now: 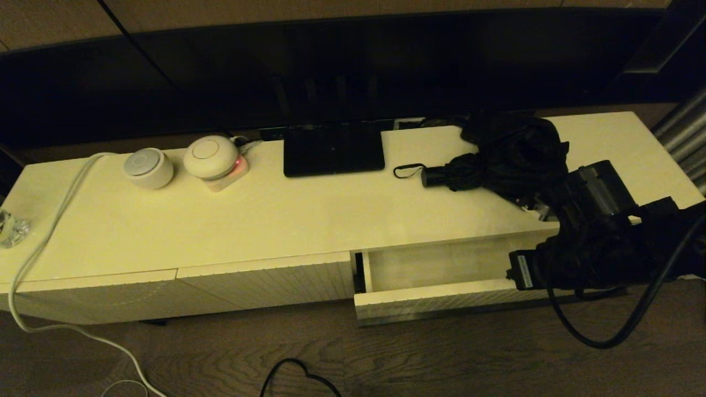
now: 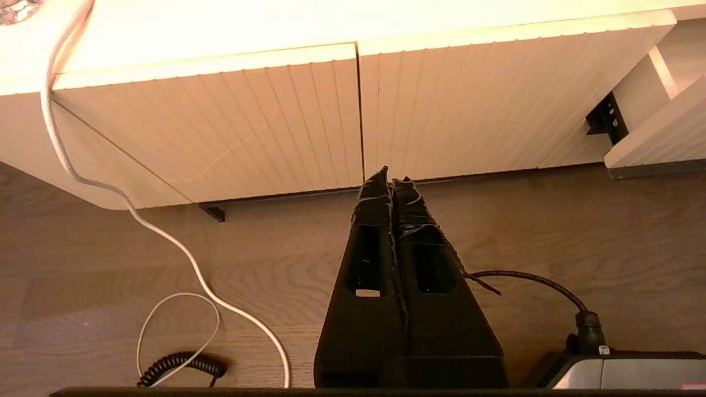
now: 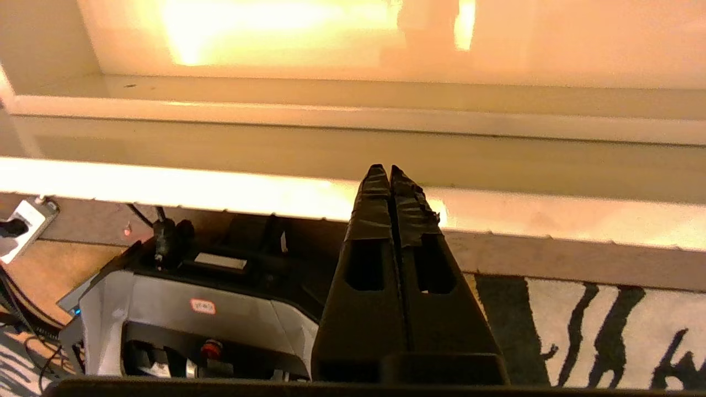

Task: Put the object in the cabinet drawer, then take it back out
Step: Open the drawer

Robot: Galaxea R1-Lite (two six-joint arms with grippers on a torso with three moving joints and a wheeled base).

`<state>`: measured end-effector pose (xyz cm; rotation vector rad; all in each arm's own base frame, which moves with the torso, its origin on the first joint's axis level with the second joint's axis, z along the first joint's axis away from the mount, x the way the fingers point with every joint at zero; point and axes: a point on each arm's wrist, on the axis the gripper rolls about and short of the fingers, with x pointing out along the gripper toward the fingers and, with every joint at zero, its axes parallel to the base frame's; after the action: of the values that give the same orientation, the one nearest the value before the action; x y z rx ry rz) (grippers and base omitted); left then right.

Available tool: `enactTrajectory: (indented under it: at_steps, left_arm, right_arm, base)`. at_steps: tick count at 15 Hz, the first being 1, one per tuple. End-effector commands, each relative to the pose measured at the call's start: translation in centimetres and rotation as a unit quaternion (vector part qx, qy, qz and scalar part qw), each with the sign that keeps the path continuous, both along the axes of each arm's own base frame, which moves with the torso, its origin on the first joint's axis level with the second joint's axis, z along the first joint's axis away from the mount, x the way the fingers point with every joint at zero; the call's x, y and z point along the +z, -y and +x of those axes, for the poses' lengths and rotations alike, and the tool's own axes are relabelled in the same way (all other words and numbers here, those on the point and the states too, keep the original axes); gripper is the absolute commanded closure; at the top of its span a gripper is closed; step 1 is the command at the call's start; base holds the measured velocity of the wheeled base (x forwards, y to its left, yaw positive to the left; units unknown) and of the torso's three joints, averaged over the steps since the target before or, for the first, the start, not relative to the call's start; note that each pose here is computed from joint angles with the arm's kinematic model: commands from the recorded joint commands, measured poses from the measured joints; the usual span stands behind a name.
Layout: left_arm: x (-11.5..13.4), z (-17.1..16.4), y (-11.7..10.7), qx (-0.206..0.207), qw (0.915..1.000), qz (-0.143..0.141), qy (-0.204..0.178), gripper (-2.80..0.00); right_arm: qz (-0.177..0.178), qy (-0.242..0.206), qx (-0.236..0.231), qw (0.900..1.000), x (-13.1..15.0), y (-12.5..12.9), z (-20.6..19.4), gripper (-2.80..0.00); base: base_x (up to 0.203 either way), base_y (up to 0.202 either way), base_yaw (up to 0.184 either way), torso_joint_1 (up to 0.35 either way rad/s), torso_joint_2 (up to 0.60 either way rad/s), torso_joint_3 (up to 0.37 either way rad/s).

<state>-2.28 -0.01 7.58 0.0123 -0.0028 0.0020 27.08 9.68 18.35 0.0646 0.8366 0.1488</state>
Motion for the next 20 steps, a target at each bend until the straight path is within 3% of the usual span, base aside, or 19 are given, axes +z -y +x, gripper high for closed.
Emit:
enactTrajectory:
  at_steps: [1, 9, 20]
  left_arm:
    - [0.0, 0.0, 0.0, 0.001, 1.0000, 0.000, -0.001, 0.00]
    - [0.0, 0.0, 0.0, 0.001, 1.0000, 0.000, -0.001, 0.00]
    - [0.0, 0.0, 0.0, 0.001, 1.0000, 0.000, -0.001, 0.00]
  right_arm:
    - [-0.001, -0.005, -0.001, 1.000, -0.9, -0.2, 0.5, 0.00]
    - [-0.011, 0.003, 0.013, 1.000, -1.5, -0.2, 0.5, 0.00]
    - [-0.040, -0.095, 0.033, 0.994, -4.2, -0.5, -1.7, 0.00]
  base:
    - [0.000, 0.000, 0.000, 0.000, 0.00, 0.000]
    - [0.000, 0.000, 0.000, 0.000, 0.00, 0.000]
    - [0.000, 0.000, 0.000, 0.000, 0.00, 0.000]
